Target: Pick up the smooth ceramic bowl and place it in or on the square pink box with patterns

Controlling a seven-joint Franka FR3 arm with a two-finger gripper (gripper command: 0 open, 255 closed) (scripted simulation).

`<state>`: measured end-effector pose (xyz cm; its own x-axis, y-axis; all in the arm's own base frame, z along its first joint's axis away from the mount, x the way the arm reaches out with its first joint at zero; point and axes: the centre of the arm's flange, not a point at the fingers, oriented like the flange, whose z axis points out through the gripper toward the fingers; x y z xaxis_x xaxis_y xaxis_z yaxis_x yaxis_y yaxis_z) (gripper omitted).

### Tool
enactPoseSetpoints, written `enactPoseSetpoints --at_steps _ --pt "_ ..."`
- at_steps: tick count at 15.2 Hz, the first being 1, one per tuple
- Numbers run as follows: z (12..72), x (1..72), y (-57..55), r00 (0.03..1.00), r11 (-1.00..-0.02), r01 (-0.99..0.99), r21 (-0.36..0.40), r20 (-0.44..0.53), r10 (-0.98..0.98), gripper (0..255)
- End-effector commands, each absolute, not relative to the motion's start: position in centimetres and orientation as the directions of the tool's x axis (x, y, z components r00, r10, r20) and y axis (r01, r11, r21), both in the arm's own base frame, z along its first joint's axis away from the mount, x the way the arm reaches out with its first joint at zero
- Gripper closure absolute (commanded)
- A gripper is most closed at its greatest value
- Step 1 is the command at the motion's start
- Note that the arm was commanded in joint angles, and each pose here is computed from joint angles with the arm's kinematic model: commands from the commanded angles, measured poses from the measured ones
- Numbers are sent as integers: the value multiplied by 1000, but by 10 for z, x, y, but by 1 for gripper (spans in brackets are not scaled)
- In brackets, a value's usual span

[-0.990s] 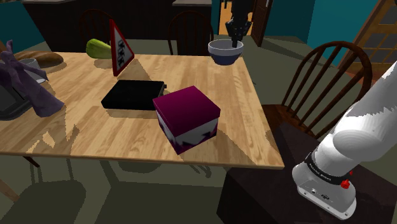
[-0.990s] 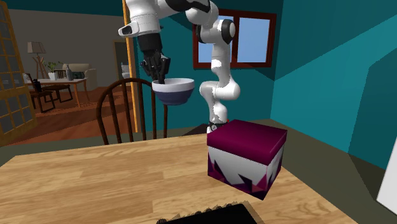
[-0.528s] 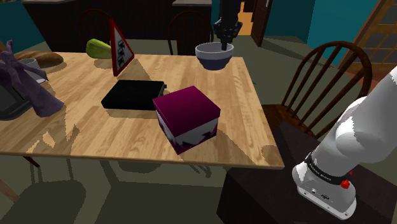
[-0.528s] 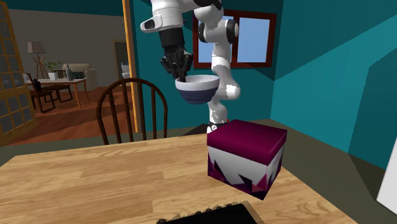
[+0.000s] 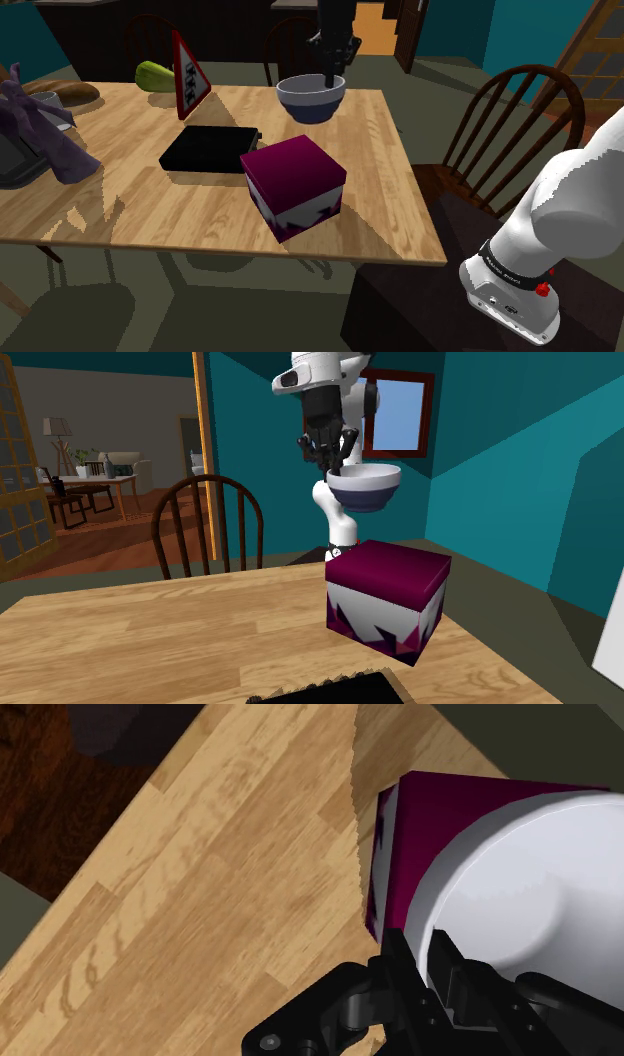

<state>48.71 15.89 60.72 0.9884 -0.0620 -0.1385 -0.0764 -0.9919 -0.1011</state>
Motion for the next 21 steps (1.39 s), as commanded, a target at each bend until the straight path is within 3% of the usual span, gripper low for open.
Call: enactPoseSetpoints --at_steps 1,5,21 --pt "609 482 184 988 -992 -78 -102 -138 -64 255" --pt "614 473 225 988 -992 -78 -102 -138 -64 255" --pt "529 473 225 988 -992 -78 -102 -138 -64 255"
